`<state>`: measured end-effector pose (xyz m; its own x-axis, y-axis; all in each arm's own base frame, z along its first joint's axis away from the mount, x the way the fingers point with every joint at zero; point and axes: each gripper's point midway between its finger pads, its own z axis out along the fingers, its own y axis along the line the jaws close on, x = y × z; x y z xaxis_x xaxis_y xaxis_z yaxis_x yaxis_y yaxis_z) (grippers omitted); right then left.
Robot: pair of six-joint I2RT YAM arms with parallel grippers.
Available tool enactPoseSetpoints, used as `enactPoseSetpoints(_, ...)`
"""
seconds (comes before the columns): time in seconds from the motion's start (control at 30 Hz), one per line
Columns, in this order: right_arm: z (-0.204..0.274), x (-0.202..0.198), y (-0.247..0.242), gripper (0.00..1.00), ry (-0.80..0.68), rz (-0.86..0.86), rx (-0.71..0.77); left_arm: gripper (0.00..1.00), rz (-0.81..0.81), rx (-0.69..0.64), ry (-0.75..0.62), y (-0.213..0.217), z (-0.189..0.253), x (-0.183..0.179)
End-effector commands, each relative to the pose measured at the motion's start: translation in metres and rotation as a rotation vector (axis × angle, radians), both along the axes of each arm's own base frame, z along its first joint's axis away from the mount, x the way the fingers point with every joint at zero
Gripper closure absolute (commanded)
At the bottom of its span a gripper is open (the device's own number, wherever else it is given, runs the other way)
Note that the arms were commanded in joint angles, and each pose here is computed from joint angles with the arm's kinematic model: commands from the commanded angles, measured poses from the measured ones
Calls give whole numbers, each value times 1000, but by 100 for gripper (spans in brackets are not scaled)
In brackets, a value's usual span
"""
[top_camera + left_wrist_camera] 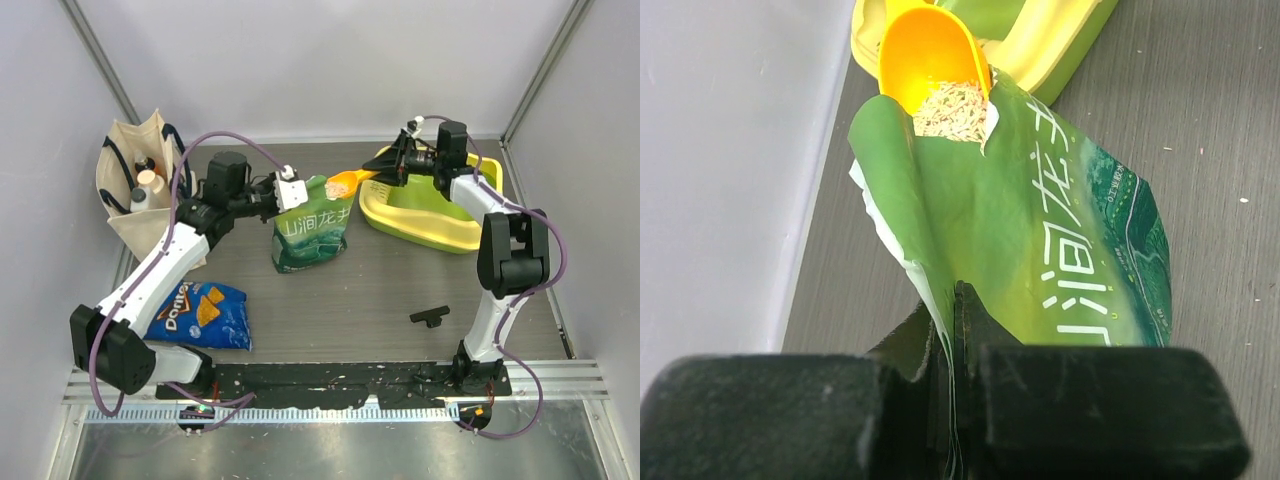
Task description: Fill the litter box with clean litter
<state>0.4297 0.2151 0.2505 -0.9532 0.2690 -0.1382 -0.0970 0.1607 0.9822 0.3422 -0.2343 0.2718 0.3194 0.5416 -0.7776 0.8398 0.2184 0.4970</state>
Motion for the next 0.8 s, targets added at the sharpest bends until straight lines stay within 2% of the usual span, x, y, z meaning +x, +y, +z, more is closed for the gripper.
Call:
enactPoseSetpoints(0.0, 23, 3, -13, 99, -42, -27, 58, 100, -46, -108, -396, -4, 97, -5)
enactPoseSetpoints(0.77, 19, 10, -29, 99, -14, -9, 148, 100, 3, -106, -398, -4, 95, 0)
